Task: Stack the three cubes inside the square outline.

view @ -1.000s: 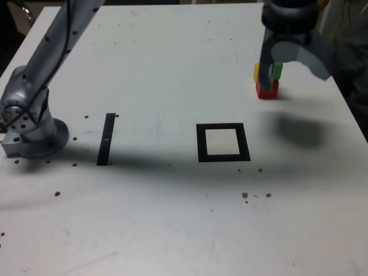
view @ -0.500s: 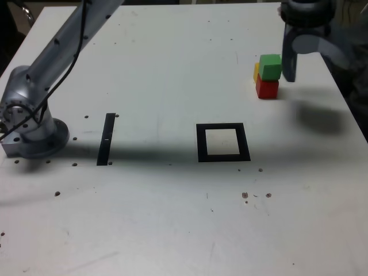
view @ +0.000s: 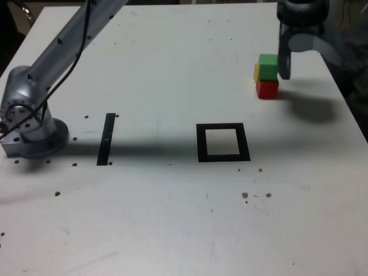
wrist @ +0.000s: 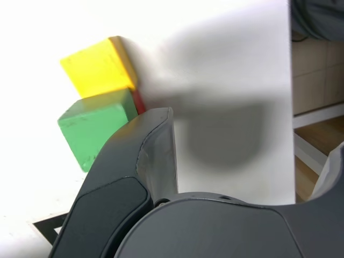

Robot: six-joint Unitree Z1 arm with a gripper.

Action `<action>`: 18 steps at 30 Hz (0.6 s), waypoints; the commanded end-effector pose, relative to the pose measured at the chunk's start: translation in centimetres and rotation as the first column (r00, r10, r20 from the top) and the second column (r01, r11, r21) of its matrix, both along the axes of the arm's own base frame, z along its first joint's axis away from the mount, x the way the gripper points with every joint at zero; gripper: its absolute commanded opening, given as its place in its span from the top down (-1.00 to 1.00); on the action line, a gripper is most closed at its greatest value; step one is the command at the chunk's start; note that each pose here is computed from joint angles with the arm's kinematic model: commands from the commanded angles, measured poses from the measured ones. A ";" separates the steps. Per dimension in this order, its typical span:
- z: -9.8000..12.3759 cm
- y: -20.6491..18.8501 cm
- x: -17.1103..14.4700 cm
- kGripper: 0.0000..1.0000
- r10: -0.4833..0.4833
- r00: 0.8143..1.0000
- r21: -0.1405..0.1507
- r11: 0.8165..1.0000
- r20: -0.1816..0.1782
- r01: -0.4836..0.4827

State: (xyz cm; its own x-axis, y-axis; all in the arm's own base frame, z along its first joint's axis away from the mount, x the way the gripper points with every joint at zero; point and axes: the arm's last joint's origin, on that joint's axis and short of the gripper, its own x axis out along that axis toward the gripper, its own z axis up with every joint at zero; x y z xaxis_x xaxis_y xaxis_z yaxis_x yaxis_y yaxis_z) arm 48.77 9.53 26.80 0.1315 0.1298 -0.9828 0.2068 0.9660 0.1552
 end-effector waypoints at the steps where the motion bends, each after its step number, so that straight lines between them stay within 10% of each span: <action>1: -0.3 0.4 -0.4 -0.98 0.012 1.000 -0.002 1.000 -0.027 -0.012; 10: 0.3 1.3 -2.9 -0.97 0.079 0.992 0.004 0.997 -0.101 -0.079; 18: 1.9 1.0 -4.2 -0.97 0.100 0.991 0.042 0.994 -0.092 -0.097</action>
State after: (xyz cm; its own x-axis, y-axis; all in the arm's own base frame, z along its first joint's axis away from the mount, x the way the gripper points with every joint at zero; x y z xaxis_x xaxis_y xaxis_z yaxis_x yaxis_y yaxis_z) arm 44.73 10.85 28.16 0.0138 0.1695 -0.9854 0.1234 0.9777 0.1699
